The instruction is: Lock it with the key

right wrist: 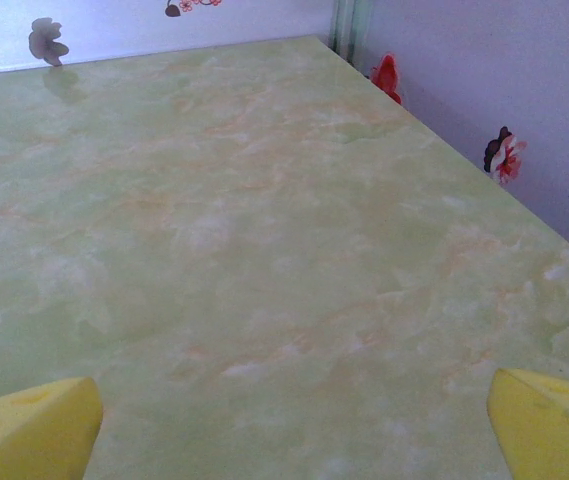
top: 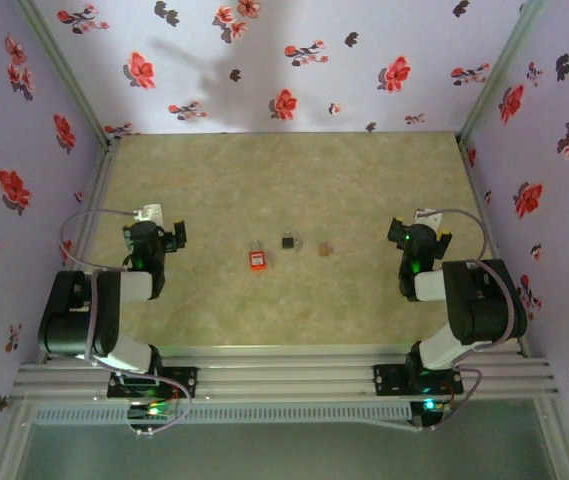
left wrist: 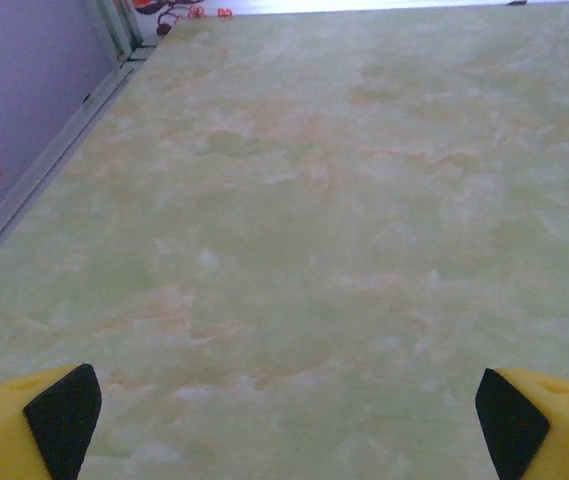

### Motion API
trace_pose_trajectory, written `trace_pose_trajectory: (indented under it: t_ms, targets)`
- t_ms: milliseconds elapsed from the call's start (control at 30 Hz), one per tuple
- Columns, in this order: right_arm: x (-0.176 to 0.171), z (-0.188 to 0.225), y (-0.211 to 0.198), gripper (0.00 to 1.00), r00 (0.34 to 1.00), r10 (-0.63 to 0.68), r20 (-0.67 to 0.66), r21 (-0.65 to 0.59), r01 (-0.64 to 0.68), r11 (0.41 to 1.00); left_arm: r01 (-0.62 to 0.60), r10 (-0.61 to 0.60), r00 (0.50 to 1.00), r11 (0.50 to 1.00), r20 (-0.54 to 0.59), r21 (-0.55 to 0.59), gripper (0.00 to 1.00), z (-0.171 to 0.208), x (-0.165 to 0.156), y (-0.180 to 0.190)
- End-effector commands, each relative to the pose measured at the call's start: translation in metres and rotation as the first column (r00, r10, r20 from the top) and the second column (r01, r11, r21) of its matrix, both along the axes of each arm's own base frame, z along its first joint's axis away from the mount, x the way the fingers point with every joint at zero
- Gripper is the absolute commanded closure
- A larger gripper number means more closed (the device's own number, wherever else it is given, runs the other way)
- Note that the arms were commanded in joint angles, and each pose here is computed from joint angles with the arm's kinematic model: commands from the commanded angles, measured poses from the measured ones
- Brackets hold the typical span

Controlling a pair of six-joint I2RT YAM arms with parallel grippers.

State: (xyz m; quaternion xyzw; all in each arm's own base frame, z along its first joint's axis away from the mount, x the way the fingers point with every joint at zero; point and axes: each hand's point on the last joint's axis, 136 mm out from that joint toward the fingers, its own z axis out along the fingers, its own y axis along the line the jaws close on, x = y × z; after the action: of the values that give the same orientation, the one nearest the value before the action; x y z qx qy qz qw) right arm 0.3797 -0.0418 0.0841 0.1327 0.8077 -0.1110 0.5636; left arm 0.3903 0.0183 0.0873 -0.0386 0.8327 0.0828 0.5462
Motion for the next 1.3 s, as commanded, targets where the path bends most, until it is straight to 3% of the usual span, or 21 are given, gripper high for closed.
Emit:
trace_pose_trajectory:
  t_ms: [0, 1267]
  targets:
    - [0.0050, 0.0077, -0.0017, 0.01, 0.999, -0.013, 0.032, 0.018, 0.012, 1.000, -0.021, 0.022, 0.998, 1.000, 0.063, -0.010, 0.00, 0.0102, 0.0056, 0.0105]
    - [0.0047, 0.0077, -0.0016, 0.01, 0.999, -0.013, 0.032, 0.020, 0.012, 1.000, -0.025, 0.026, 0.997, 1.000, 0.075, -0.013, 0.00, 0.0095, 0.0042, 0.0133]
